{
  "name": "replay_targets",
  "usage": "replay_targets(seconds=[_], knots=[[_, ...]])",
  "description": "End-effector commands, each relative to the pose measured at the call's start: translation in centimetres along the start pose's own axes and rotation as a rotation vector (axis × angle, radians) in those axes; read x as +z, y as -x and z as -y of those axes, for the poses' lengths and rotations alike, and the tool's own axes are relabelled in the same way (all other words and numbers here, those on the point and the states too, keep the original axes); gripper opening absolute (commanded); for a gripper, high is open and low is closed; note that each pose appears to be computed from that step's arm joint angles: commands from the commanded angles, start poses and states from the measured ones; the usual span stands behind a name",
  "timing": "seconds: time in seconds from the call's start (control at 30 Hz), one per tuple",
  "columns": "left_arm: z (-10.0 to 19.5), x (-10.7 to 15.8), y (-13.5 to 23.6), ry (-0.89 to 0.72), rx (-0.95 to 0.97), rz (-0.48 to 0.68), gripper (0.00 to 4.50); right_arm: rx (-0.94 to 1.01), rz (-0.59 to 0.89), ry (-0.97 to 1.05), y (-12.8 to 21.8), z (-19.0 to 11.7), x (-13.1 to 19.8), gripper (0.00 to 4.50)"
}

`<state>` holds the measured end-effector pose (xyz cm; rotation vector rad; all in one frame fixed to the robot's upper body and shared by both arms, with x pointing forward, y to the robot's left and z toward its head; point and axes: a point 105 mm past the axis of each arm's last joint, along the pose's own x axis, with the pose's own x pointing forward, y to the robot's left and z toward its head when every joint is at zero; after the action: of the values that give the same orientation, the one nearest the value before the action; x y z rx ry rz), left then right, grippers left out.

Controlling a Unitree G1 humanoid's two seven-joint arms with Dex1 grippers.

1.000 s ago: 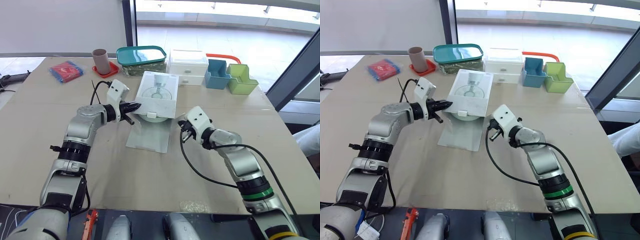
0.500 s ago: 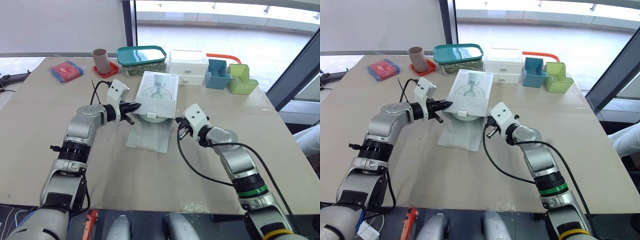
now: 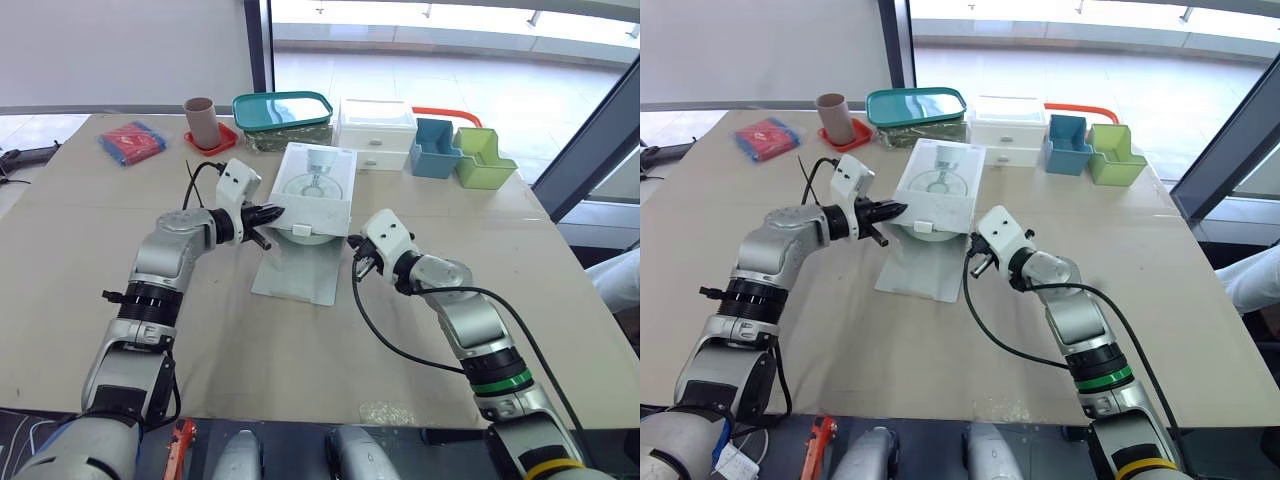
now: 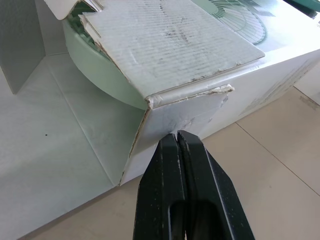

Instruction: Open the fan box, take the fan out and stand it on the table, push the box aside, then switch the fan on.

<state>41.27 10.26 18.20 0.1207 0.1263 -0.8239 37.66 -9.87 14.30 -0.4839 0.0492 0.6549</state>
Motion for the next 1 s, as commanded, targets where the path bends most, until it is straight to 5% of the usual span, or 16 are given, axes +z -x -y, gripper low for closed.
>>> replay_targets(seconds=[0.03,0.8,1.0], knots=[[0.3,0.2,0.0,-0.007,-0.003,0.004,0.0,-0.012,0.041,0.02,0.2,0.4,0.9,0.02],[0.5,0.2,0.1,-0.005,-0.007,0.01,0.0,-0.164,0.033,0.057,2.2,6.1,0.6,0.02],[0.6,0.1,0.1,-0.002,-0.01,0.012,0.0,-0.228,0.091,0.085,2.4,8.3,2.7,0.02]])
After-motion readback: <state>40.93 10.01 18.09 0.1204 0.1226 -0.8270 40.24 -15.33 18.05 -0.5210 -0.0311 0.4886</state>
